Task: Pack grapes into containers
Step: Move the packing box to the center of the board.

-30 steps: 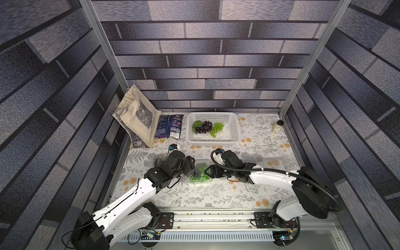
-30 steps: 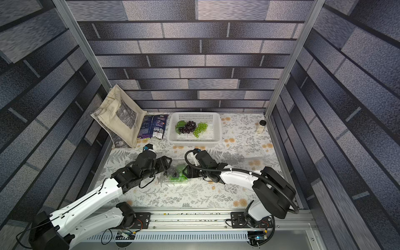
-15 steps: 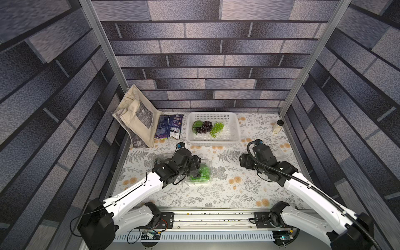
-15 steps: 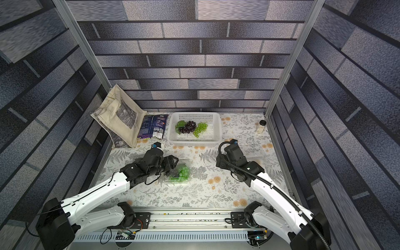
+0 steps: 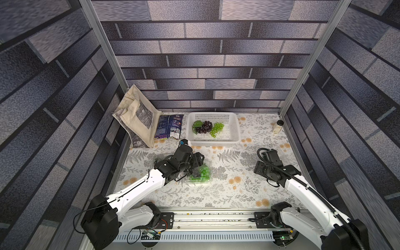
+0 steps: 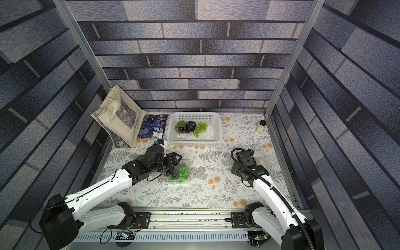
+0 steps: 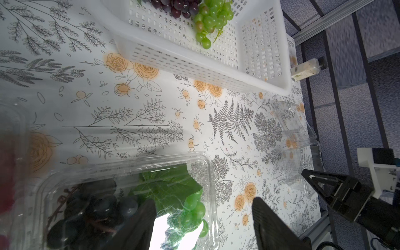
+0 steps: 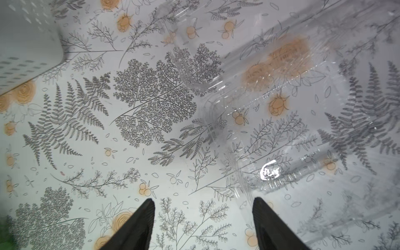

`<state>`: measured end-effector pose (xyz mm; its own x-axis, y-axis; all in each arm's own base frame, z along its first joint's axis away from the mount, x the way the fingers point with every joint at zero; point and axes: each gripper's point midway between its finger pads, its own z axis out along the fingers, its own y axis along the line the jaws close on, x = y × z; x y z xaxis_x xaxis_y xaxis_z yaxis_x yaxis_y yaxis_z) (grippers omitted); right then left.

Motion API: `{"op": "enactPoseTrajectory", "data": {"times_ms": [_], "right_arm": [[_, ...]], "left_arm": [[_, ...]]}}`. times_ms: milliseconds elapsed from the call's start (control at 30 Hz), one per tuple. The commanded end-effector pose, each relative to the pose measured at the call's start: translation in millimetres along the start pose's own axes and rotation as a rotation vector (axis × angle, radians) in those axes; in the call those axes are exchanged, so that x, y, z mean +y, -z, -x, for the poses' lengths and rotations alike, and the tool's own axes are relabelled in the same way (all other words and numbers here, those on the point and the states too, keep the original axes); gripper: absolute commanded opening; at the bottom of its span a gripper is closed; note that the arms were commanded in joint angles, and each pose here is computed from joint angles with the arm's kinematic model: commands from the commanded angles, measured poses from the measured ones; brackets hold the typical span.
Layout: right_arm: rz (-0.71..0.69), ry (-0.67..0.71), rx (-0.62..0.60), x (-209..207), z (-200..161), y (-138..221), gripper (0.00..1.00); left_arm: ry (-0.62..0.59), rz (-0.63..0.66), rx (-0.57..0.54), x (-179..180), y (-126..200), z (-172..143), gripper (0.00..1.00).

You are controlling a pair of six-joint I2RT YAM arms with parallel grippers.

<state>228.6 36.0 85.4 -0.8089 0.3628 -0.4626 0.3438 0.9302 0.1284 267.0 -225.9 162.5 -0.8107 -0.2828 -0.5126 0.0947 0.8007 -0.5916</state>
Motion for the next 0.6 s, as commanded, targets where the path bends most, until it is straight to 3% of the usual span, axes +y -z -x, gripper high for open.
{"op": "enactPoseTrajectory", "data": {"times_ms": [0, 367, 567], "right_arm": [[-0.033, -0.014, -0.017, -8, 4, -8, 0.73], [-0.041, -0.002, -0.006, -4, 14, -37, 0.68], [-0.04, 0.023, 0.021, 5, 18, -51, 0.46]], "left_arm": [[-0.005, -0.027, 0.003, -5, -3, 2, 0.73], [0.026, -0.038, 0.022, -1, -9, 3, 0.73], [0.048, -0.036, 0.017, 4, -8, 1, 0.73]]}}
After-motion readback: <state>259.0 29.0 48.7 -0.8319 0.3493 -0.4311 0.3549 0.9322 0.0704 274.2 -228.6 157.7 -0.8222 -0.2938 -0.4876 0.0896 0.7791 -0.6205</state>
